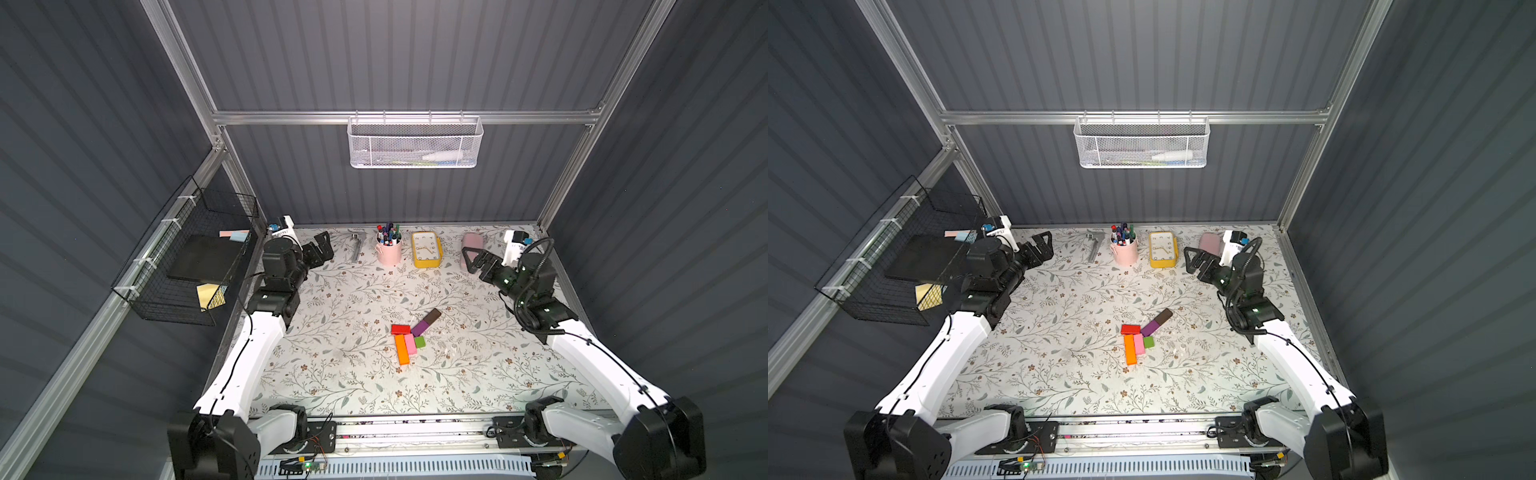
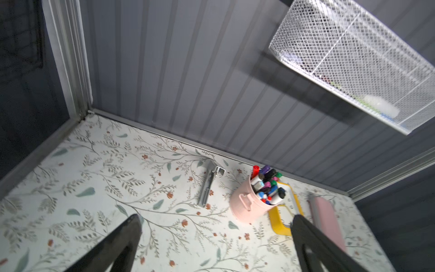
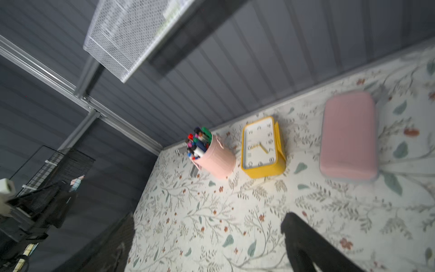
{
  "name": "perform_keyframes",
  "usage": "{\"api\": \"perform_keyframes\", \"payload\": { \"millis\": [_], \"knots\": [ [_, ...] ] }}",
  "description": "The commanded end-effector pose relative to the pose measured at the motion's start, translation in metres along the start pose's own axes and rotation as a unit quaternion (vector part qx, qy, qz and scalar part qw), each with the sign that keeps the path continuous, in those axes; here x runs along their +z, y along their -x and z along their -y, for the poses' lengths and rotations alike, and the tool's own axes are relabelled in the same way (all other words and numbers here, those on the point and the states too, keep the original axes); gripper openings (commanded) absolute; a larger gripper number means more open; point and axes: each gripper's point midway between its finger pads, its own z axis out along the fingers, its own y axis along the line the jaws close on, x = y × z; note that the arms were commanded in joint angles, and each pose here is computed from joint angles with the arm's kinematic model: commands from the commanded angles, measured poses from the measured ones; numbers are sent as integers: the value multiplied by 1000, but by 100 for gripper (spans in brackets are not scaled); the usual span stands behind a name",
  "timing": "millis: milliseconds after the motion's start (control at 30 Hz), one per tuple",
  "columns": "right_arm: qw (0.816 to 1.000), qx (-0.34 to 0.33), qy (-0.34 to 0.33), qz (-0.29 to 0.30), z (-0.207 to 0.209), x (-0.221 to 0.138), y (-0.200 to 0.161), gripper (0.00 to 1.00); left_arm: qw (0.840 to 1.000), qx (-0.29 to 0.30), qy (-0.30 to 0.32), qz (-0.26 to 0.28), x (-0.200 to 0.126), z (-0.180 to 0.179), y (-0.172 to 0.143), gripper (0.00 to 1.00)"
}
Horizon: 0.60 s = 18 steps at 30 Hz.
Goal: Assemble the number 6 with building blocks
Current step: Pick up the building block from the center of the board.
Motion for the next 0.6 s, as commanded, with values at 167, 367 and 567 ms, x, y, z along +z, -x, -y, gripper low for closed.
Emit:
{"api": "perform_keyframes", "payload": {
  "millis": [167,367,567],
  "knots": [
    [996,-31,-49,-68,-18,34,1,99,992,-18,31,-119,-1,4,-37,99],
    [970,-107,-152,-158,3,73,-47,99,969,45,114,-212,5,-17,-75,100],
    [918,-105,-245,-292,31,93,-100,91,950,59,137,-275,17,-11,-115,100]
  ]
}}
